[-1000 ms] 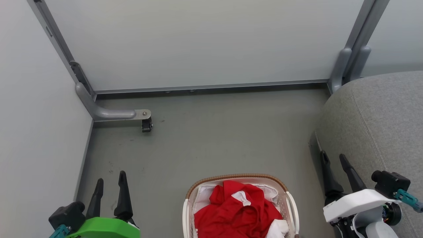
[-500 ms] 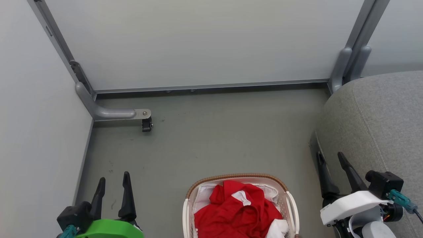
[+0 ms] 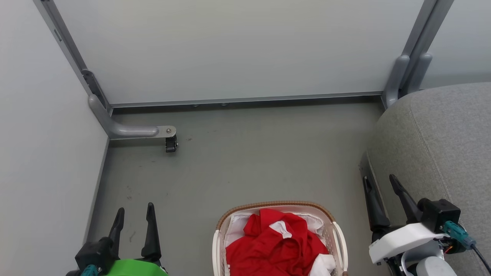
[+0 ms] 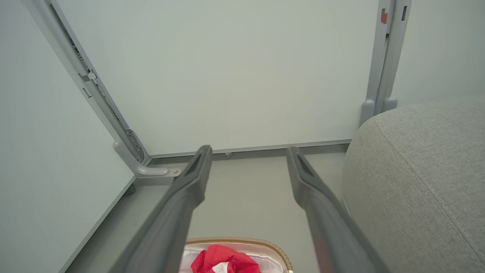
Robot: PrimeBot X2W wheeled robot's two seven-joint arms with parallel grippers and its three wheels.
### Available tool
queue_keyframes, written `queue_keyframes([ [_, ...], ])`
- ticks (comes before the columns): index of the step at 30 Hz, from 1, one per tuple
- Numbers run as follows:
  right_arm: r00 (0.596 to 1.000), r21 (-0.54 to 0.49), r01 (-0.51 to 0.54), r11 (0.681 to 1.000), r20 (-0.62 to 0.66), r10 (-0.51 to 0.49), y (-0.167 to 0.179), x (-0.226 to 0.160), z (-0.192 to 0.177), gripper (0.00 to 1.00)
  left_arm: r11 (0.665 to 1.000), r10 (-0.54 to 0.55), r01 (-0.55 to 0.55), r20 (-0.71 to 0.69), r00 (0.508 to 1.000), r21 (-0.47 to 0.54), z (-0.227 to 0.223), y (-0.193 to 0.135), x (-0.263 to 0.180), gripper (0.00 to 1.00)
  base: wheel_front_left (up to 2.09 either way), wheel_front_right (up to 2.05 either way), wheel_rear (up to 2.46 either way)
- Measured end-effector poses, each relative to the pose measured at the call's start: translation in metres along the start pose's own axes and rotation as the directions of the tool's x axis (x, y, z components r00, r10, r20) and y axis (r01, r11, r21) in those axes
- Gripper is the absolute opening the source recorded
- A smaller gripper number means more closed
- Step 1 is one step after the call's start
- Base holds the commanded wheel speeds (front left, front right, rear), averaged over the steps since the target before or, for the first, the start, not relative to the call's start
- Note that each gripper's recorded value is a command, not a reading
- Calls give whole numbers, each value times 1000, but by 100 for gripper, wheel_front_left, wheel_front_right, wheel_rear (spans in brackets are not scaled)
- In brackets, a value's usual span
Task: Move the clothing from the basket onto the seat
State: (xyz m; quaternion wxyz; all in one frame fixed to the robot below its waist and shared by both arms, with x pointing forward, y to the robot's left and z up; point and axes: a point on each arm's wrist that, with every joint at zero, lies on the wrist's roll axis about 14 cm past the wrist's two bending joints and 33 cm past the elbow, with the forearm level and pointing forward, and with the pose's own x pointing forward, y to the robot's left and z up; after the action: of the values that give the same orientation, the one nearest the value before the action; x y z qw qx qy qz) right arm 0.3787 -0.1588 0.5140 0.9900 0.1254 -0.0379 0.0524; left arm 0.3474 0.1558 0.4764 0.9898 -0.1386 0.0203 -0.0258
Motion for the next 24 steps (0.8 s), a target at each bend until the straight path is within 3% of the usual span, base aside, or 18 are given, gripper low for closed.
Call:
queue_keyframes([
  [16, 999, -99, -33, 995, 13, 34, 6, 1, 2, 100, 997, -14, 15, -21, 1000, 81, -11, -1, -3, 100, 0, 0, 0],
  [24, 999, -99, -33, 995, 13, 35, 6, 1, 2, 100, 997, -11, 13, -28, 1000, 80, -13, -1, -4, 100, 0, 0, 0],
])
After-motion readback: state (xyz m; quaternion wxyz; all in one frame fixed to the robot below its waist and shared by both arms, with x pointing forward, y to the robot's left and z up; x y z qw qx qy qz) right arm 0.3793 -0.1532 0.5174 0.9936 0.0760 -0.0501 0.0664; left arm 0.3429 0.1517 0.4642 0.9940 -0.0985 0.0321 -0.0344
